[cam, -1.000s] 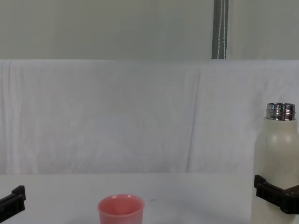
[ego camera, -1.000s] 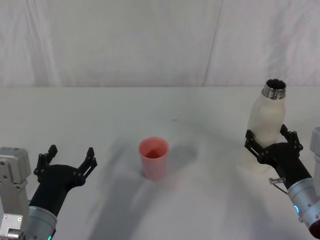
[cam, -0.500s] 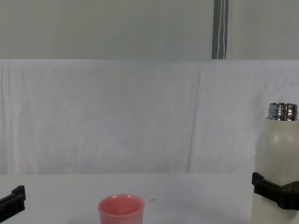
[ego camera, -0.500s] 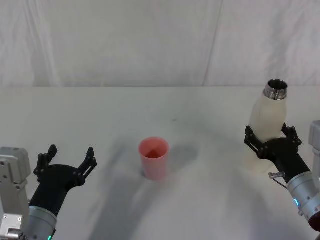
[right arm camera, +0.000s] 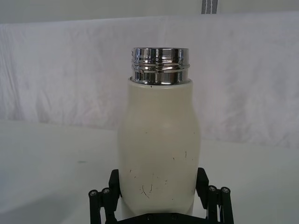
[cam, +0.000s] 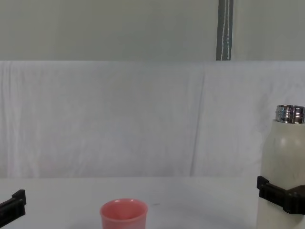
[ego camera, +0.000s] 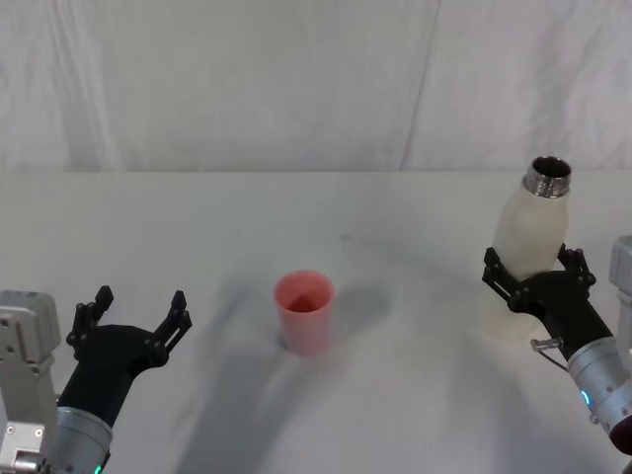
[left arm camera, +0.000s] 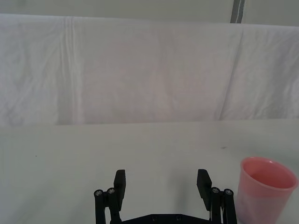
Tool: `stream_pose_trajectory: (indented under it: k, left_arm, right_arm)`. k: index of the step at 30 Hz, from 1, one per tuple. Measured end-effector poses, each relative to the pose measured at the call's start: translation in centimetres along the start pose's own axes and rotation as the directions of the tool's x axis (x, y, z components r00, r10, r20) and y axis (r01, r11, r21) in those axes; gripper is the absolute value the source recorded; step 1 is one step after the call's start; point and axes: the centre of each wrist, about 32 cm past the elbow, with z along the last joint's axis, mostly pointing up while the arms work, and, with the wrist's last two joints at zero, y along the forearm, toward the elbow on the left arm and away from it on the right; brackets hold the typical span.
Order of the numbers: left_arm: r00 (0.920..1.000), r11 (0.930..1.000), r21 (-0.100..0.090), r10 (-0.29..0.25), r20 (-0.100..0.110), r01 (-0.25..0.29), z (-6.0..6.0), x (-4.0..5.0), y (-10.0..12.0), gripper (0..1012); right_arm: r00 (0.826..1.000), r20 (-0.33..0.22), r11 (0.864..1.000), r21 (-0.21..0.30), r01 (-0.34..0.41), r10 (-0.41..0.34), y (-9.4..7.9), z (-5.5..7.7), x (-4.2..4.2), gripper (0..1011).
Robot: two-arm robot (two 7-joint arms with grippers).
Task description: Grasp the thermos with one hand and pour water into the cup lid.
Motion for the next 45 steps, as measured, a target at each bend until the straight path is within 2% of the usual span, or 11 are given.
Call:
stream_pose_trajectory:
  k: [7,12,23,38,45]
  left_arm:
    - [1.0,1.0,0.0,0.0,0.0,0.0,0.0,0.0,0.0,1001]
    - [1.0,1.0,0.0,0.0,0.0,0.0,0.0,0.0,0.0,1001]
    - [1.0,1.0,0.0,0.0,0.0,0.0,0.0,0.0,0.0,1001]
    - [1.0,1.0,0.0,0.0,0.0,0.0,0.0,0.0,0.0,1001]
    - [1.0,1.0,0.0,0.0,0.0,0.0,0.0,0.0,0.0,1001]
  right_arm:
    - [1.0,0.0,1.0,0.0,0.001,-0.001,0.0,0.0,0.0,1003]
    - [1.0,0.0,1.0,0.0,0.001,-0.001,0.0,0.0,-0.01,950]
    - [1.0,0.008,1.0,0.002,-0.001,0.001,-0.1,0.1,0.01,950]
    - [0.989,0.141,0.999,0.027,-0.046,0.042,0.2,2.4,-0.03,950]
    - [0.967,0.247,0.997,0.029,-0.066,0.057,0.4,3.6,0.05,950]
